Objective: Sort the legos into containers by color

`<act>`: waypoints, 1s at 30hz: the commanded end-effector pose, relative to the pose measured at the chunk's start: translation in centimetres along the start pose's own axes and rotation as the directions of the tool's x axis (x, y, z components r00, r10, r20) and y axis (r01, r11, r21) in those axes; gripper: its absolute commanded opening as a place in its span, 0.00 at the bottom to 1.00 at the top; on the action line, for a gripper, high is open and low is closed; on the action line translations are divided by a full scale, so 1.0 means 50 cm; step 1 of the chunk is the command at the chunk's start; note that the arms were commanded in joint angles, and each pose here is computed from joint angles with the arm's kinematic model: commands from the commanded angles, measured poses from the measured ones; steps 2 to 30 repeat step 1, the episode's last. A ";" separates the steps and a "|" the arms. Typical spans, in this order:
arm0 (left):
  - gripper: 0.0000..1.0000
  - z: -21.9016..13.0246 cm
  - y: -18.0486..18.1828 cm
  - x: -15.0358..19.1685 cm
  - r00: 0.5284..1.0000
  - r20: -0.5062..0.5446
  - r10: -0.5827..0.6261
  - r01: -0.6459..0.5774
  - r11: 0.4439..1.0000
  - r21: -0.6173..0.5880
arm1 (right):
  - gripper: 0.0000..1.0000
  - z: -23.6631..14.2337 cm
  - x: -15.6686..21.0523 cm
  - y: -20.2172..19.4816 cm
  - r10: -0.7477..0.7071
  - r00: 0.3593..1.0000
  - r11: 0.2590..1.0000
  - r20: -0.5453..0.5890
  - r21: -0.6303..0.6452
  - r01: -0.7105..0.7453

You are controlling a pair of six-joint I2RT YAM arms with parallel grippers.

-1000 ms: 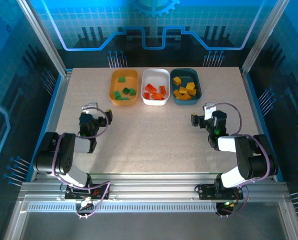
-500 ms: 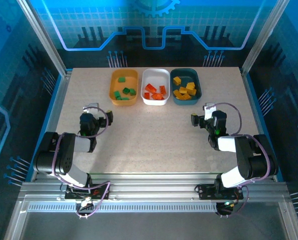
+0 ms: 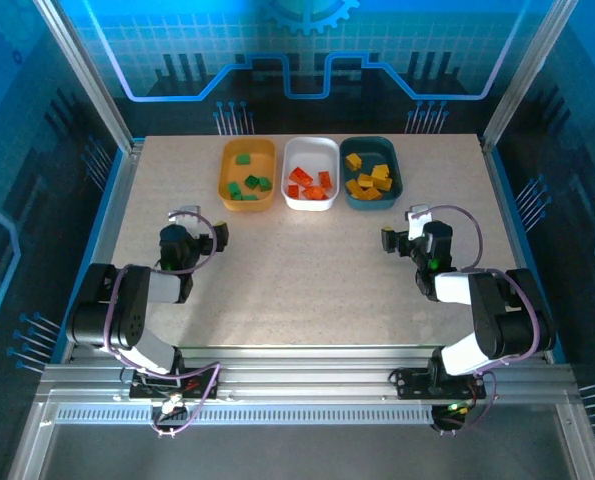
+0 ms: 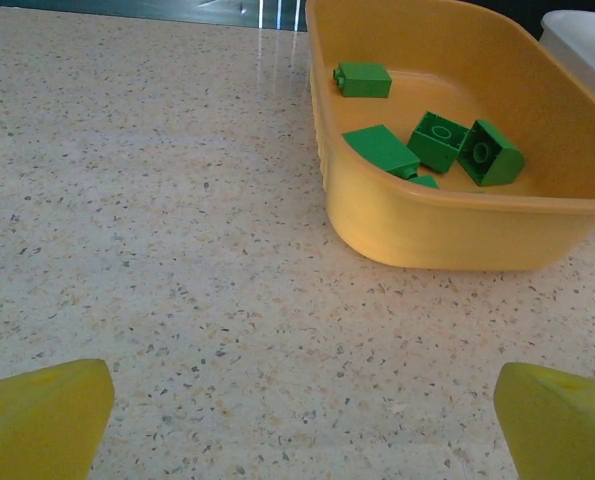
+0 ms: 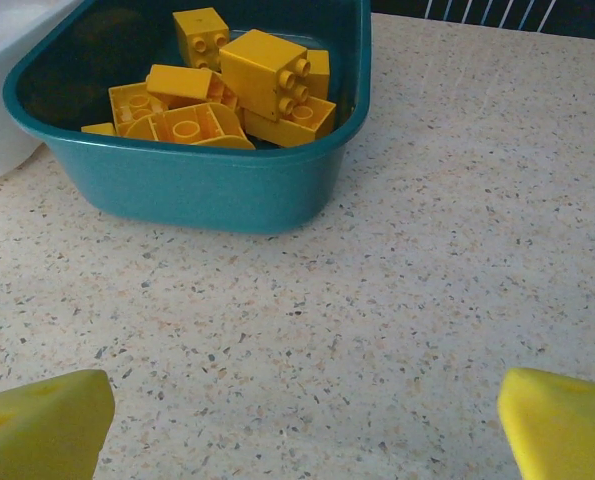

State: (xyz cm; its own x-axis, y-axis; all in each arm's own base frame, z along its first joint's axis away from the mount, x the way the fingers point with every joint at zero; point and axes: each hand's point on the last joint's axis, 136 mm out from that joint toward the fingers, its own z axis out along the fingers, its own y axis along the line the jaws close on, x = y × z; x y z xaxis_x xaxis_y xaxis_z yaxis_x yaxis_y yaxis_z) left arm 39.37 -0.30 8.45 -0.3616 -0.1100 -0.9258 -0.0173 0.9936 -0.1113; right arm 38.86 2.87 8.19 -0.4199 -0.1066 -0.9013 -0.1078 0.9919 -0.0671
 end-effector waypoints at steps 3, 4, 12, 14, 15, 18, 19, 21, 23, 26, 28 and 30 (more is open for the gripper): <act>0.99 0.002 -0.011 -0.023 0.999 0.030 0.024 -0.025 0.999 0.026 | 1.00 0.005 -0.030 0.000 -0.005 0.999 1.000 0.045 0.000 0.005; 0.99 0.002 -0.011 -0.023 0.999 0.030 0.024 -0.025 0.999 0.026 | 1.00 0.005 -0.030 0.000 -0.005 0.999 1.000 0.045 0.000 0.005; 0.99 0.002 -0.011 -0.023 0.999 0.030 0.024 -0.025 0.999 0.026 | 1.00 0.005 -0.030 0.000 -0.005 0.999 1.000 0.045 0.000 0.005; 0.99 0.002 -0.011 -0.023 0.999 0.030 0.024 -0.025 0.999 0.026 | 1.00 0.005 -0.030 0.000 -0.005 0.999 1.000 0.045 0.000 0.005; 0.99 0.002 -0.011 -0.023 0.999 0.030 0.024 -0.025 0.999 0.026 | 1.00 0.005 -0.030 0.000 -0.005 0.999 1.000 0.045 0.000 0.005; 0.99 0.002 -0.011 -0.023 0.999 0.030 0.024 -0.025 0.999 0.026 | 1.00 0.005 -0.030 0.000 -0.005 0.999 1.000 0.045 0.000 0.005; 0.99 0.002 -0.011 -0.023 0.999 0.030 0.024 -0.025 0.999 0.026 | 1.00 0.005 -0.030 0.000 -0.005 0.999 1.000 0.045 0.000 0.005; 0.99 0.002 -0.011 -0.023 0.999 0.030 0.024 -0.025 0.999 0.026 | 1.00 0.005 -0.030 0.000 -0.005 0.999 1.000 0.045 0.000 0.005; 0.99 0.002 -0.011 -0.023 0.999 0.030 0.024 -0.025 0.999 0.026 | 1.00 0.005 -0.030 0.000 -0.005 0.999 1.000 0.045 0.000 0.005; 0.99 0.002 -0.011 -0.023 0.999 0.030 0.024 -0.025 0.999 0.026 | 1.00 0.005 -0.030 0.000 -0.005 0.999 1.000 0.045 0.000 0.005; 0.99 0.002 -0.011 -0.023 0.999 0.030 0.024 -0.025 0.999 0.026 | 1.00 0.005 -0.030 0.000 -0.005 0.999 1.000 0.045 0.000 0.005; 0.99 0.002 -0.011 -0.023 0.999 0.030 0.024 -0.025 0.999 0.026 | 1.00 0.005 -0.030 0.000 -0.005 0.999 1.000 0.045 0.000 0.005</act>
